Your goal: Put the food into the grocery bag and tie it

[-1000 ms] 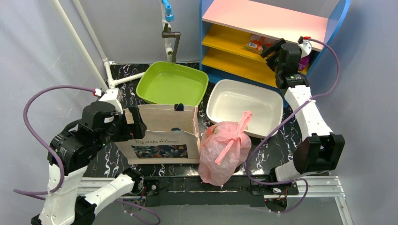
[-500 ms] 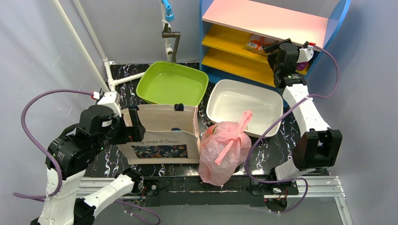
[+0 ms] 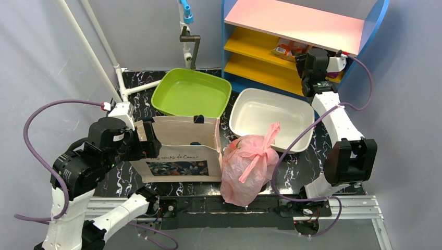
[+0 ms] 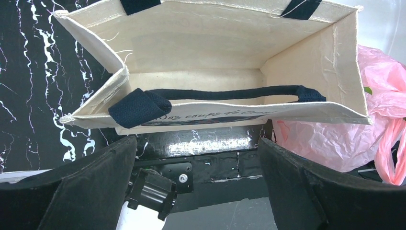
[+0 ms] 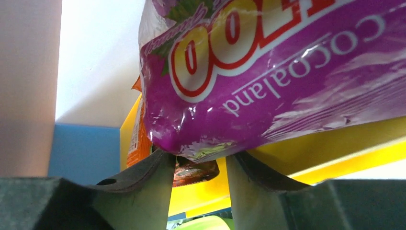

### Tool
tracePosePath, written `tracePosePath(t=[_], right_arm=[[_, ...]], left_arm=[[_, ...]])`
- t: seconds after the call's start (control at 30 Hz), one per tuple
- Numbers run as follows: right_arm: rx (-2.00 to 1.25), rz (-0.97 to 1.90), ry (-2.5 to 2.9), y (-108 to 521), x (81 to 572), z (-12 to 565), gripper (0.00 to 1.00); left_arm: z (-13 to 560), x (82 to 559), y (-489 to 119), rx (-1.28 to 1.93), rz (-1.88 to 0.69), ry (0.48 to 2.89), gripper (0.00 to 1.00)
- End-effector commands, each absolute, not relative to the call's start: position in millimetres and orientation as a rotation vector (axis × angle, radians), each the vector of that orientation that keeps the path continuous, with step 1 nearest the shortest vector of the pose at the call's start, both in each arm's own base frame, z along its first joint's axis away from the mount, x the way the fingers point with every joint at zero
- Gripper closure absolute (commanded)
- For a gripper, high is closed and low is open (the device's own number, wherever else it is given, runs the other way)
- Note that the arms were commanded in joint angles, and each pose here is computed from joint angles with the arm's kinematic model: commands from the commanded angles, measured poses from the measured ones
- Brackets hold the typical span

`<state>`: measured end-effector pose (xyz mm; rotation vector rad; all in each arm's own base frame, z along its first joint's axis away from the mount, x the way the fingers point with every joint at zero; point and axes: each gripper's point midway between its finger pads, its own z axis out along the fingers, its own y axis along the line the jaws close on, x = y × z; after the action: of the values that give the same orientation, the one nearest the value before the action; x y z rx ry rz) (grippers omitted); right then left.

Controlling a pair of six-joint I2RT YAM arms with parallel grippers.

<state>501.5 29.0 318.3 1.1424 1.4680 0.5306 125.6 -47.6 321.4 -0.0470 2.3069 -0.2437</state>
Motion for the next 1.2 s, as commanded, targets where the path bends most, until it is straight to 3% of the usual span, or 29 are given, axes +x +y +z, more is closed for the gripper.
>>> tracePosePath(t=[0.0,0.37,0.7,1.17], right_arm=[[1.172,0.535,1.523,33,510,292,0.54],[1.091,0.629,1.562,50,505,296,0.99],[0.808,0.824,1.717,97,476,322,0.99],[0.474,1.072,1.727,143,399,394,0.99]], left_arm=[[317,125,-40,-0.047,-0.189,2.325,0.02],[317,124,-38,-0.062,-0.185,2.319,0.02],[322,124,-36,-0.121,-0.197,2.291,0.02],[321,132,-25,-0.128,-0.074,2.317,0.03]])
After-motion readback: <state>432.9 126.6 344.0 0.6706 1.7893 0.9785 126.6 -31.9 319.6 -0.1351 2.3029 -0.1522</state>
